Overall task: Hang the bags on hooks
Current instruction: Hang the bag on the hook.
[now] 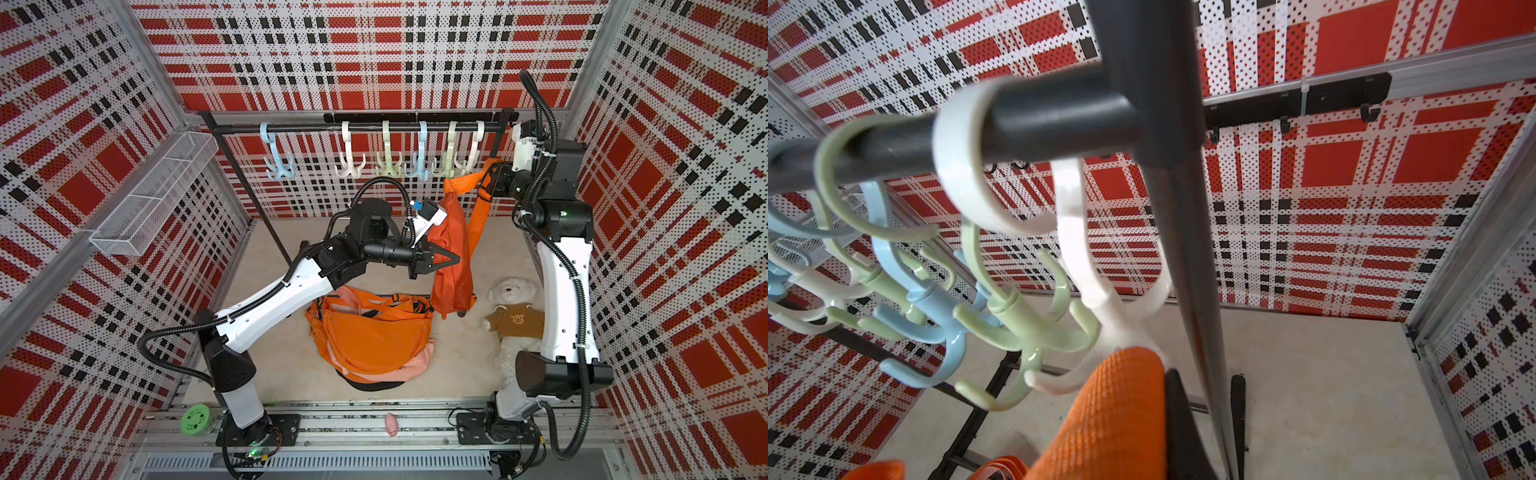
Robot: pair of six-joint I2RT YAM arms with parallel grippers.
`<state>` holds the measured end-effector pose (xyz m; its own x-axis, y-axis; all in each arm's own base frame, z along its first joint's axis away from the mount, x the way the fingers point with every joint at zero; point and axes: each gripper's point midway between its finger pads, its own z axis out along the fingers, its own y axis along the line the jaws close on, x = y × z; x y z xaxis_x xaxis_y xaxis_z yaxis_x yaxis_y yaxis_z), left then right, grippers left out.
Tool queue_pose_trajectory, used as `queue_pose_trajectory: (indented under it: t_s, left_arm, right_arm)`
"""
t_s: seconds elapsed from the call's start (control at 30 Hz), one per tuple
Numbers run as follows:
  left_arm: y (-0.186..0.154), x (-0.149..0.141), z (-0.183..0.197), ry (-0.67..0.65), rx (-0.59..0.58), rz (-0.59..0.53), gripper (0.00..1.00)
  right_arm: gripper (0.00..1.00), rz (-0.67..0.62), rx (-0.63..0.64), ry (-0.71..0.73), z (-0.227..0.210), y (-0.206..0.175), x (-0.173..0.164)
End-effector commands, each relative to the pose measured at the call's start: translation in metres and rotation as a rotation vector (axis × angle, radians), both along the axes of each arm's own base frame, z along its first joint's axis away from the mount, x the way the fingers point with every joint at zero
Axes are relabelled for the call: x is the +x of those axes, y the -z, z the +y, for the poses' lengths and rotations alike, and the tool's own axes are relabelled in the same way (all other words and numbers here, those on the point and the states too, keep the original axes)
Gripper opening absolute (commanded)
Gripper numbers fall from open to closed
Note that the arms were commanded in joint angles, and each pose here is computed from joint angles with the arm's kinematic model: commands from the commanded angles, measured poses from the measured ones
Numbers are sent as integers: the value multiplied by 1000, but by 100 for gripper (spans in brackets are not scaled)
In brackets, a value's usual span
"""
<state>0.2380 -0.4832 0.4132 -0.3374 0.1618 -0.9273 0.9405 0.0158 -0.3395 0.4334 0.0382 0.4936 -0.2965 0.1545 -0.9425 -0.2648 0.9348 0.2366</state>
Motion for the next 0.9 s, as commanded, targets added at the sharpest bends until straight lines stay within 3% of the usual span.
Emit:
queue_pose_trajectory:
  t_s: [0.0,0.4,0.67,0.87]
  left_arm:
    - [0,-3,-7,10,9,-7,0]
    - [-4,2,-4,-30,-9,-1,0]
    - [-14,11,1,-64,-44,3,0]
    - [-17,15,6,-87,-49,3,0]
  right_arm:
    - [2,-24,-16,-25,4,-3,-1]
    - [14,-32,-55,-8,-1,-1,7]
    - [15,-28,-54,-52,5,-5,13]
    - [31,-19,-77,-34,2,-3,8]
